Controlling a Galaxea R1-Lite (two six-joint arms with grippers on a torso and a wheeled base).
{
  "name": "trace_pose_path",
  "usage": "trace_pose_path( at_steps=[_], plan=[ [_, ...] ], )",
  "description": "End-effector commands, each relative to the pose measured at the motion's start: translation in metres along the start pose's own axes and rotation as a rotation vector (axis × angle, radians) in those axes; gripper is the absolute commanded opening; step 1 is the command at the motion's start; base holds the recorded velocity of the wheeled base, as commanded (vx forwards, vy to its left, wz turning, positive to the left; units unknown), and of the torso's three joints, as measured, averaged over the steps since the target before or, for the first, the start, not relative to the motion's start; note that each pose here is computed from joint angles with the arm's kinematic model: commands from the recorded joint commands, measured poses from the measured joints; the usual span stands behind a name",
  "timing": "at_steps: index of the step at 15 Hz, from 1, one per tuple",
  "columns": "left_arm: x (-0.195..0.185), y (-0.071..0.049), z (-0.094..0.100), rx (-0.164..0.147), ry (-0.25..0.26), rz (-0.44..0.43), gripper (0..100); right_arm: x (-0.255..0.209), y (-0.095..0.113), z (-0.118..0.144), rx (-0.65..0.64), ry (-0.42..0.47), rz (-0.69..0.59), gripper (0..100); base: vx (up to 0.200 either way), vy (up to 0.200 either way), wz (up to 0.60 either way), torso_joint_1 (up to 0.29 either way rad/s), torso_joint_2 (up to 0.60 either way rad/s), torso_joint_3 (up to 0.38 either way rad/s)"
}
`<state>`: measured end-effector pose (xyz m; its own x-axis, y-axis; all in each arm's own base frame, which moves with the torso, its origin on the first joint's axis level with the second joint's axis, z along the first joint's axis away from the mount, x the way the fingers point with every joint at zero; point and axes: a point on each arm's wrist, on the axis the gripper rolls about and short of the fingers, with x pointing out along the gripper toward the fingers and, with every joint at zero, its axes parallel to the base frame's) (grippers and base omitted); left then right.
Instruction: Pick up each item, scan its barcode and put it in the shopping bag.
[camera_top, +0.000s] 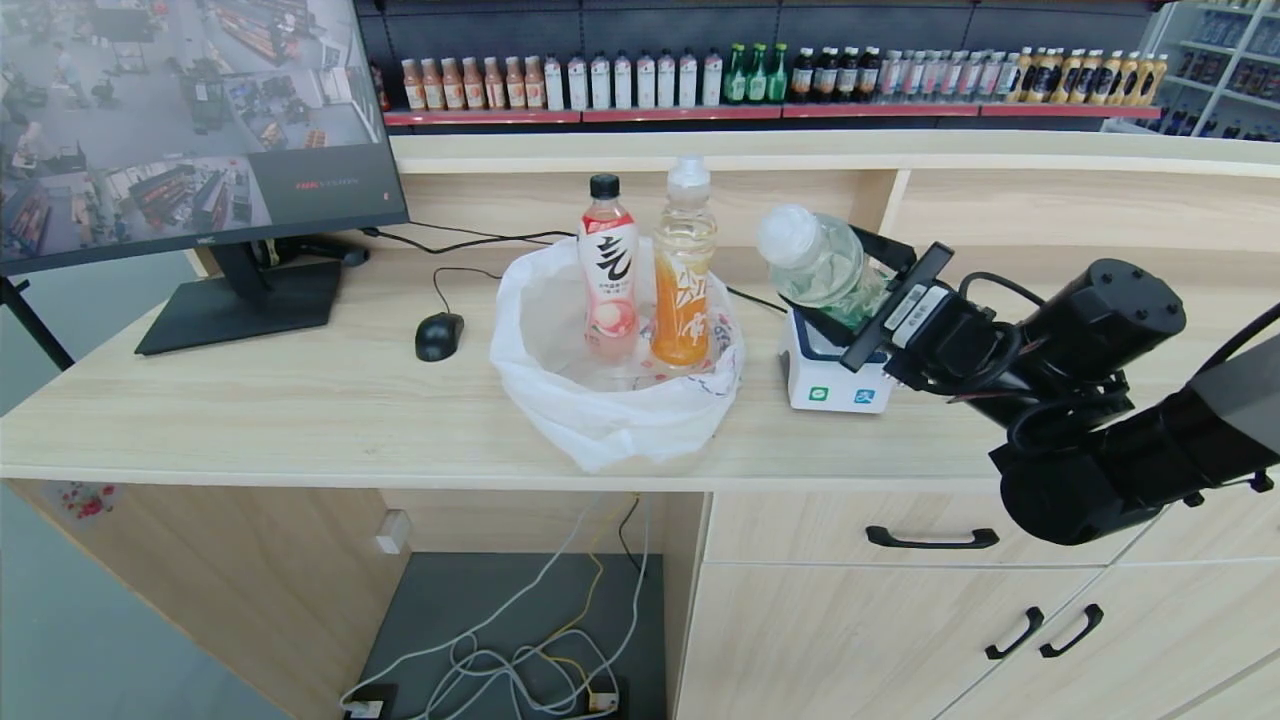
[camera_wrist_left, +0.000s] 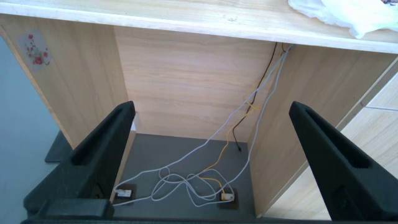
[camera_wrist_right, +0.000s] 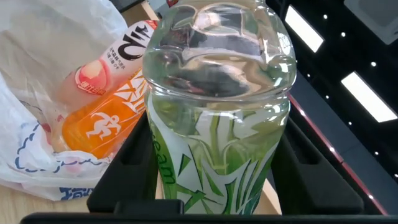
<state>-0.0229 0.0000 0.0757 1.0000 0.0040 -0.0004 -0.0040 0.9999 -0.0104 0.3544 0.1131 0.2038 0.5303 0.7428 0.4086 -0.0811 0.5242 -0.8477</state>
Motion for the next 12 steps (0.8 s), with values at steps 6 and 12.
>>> trace_pose_path(
  at_steps=[6, 12],
  plan=[
    [0.0, 0.0, 0.0, 0.0, 0.0, 0.001, 100, -0.005, -0.028, 0.024, 0.144, 0.043, -0.129, 0, 0.0, 0.0, 0.0, 0.0, 0.0, 0.0],
    [0.0, 0.0, 0.0, 0.0, 0.0, 0.001, 100, -0.008, -0.027, 0.031, 0.324, 0.038, -0.135, 0, 0.0, 0.0, 0.0, 0.0, 0.0, 0.0]
  ],
)
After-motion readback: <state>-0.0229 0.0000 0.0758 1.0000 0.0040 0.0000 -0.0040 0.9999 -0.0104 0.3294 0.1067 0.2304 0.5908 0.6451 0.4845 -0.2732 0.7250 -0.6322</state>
